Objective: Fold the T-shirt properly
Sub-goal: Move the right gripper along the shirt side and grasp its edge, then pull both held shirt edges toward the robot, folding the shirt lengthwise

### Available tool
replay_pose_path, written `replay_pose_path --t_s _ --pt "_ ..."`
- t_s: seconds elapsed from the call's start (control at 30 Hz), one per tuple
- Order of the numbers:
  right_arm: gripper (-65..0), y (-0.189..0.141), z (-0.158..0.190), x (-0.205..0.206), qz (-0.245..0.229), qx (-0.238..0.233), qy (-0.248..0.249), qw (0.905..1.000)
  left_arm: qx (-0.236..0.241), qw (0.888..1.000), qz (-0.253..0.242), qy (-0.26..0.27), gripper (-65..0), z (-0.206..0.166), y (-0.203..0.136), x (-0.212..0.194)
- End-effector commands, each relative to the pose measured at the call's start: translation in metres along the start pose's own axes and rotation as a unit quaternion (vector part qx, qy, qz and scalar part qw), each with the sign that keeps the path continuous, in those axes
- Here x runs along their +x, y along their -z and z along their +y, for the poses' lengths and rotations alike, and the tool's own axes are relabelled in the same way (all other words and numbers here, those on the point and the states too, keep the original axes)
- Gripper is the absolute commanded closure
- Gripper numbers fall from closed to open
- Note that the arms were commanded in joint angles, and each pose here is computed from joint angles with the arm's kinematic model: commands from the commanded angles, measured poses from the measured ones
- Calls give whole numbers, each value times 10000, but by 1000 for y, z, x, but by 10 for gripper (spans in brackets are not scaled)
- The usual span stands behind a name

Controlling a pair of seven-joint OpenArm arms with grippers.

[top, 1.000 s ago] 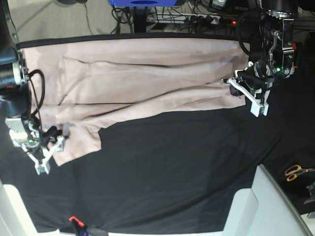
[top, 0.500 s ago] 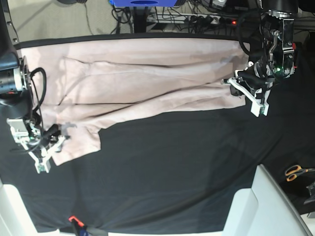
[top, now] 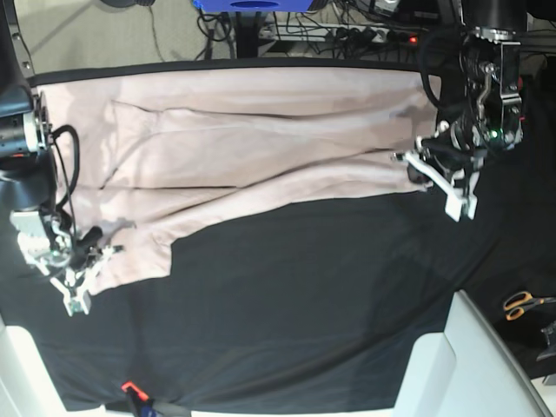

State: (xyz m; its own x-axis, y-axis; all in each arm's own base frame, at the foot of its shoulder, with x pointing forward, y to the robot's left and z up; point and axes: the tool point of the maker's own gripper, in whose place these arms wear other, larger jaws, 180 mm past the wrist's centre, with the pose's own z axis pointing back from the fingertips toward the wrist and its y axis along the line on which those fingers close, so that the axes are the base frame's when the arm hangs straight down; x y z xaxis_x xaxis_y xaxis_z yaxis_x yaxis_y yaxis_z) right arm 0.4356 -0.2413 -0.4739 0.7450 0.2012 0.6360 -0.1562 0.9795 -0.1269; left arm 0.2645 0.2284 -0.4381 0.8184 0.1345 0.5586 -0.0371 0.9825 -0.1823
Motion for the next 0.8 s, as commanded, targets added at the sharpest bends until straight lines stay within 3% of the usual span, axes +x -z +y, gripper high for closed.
replay_pose_path --t_s 0.0,0.2,0.33,0.77 --pt "0 -6 -10 34 -389 -76 -53 9992 -10 9996 -261 94 0 1 -5 21" --pt "0 -26 0 67 -723 -67 -442 9964 -9 9985 -511 177 0 1 -5 50" --pt "0 -45 -13 88 -914 -273 -170 9953 -17 9973 -704 206 0 0 -7 70" --pt "0 -72 -8 119 -1198 -322 -314 9918 -14 9953 -950 173 0 1 -3 104"
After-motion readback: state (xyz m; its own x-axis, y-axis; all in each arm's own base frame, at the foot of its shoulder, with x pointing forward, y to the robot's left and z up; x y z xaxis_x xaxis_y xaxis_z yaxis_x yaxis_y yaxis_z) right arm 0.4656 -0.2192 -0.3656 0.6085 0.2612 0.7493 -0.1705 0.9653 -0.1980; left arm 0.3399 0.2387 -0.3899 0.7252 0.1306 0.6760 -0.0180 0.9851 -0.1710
